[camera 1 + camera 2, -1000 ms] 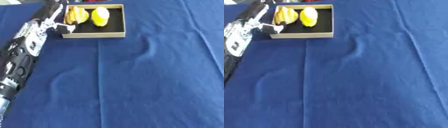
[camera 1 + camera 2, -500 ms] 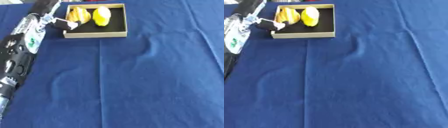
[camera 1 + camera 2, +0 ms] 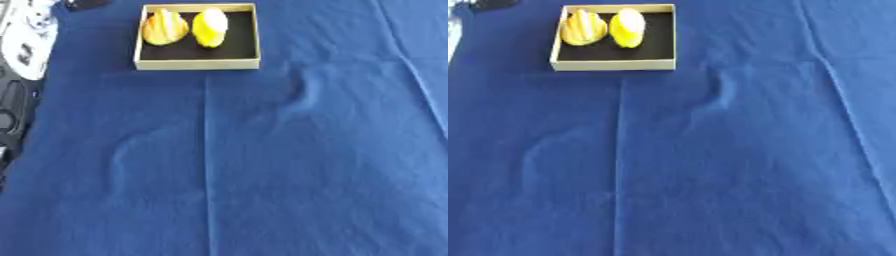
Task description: Pick up objects on the table and place them in the box.
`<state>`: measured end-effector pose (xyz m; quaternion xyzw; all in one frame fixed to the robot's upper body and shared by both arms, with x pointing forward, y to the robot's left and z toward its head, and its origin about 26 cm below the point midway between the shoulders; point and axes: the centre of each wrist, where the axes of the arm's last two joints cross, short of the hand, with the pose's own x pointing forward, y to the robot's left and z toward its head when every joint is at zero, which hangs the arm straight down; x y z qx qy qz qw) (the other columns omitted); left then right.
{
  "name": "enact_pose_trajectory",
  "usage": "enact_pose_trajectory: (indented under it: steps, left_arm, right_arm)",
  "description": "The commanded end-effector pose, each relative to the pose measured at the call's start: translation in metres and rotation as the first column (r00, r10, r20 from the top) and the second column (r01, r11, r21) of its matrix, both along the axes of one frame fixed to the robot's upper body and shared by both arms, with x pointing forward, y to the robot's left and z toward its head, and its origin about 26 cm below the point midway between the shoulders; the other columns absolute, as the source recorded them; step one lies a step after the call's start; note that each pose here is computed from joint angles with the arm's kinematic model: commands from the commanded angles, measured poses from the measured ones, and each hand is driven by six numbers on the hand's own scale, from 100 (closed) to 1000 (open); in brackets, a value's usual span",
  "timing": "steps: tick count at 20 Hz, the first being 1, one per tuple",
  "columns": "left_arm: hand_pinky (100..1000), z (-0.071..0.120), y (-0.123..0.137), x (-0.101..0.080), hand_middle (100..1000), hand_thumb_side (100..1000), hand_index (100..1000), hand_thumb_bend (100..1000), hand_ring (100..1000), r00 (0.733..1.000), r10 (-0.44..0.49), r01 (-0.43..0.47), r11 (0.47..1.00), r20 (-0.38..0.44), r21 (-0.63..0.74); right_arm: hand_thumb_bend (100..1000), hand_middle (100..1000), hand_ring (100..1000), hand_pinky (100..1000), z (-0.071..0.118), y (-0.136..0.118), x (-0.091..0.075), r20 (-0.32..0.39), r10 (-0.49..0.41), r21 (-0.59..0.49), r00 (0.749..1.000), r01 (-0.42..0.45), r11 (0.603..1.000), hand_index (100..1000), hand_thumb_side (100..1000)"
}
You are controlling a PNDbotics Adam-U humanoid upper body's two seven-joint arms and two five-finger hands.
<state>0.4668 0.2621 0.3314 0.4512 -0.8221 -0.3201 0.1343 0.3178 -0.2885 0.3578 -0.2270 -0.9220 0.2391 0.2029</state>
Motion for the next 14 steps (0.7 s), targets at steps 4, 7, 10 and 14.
enact_pose_trajectory:
  steps: [4, 7, 10, 14]
  left_arm:
    - [851, 0.011, 0.047, -0.036, 810, 444, 831, 100, 847, 0.982, 0.001, 0.023, 0.992, 0.190, -0.125]
    - [853, 0.000, 0.064, -0.053, 812, 578, 837, 100, 849, 0.970, 0.014, 0.035, 0.980, 0.243, -0.195]
    - [854, -0.013, 0.073, -0.069, 812, 646, 838, 100, 849, 0.958, 0.016, 0.060, 0.965, 0.286, -0.256]
    - [852, -0.035, 0.072, -0.087, 808, 682, 834, 100, 846, 0.950, 0.010, 0.103, 0.935, 0.312, -0.341]
  right_arm:
    - [100, 865, 928, 908, 0.013, -0.003, -0.015, 0.077, -0.004, 0.007, 0.997, 0.004, 1.000, 902, 605]
    - [100, 865, 927, 909, 0.013, -0.002, -0.018, 0.094, 0.006, 0.018, 0.996, -0.008, 1.000, 899, 568]
    - [100, 866, 928, 910, 0.013, -0.002, -0.020, 0.105, 0.016, 0.041, 0.994, -0.021, 0.999, 897, 600]
    - [100, 867, 929, 912, 0.010, 0.000, -0.022, 0.122, 0.048, 0.085, 0.991, -0.058, 0.995, 897, 709]
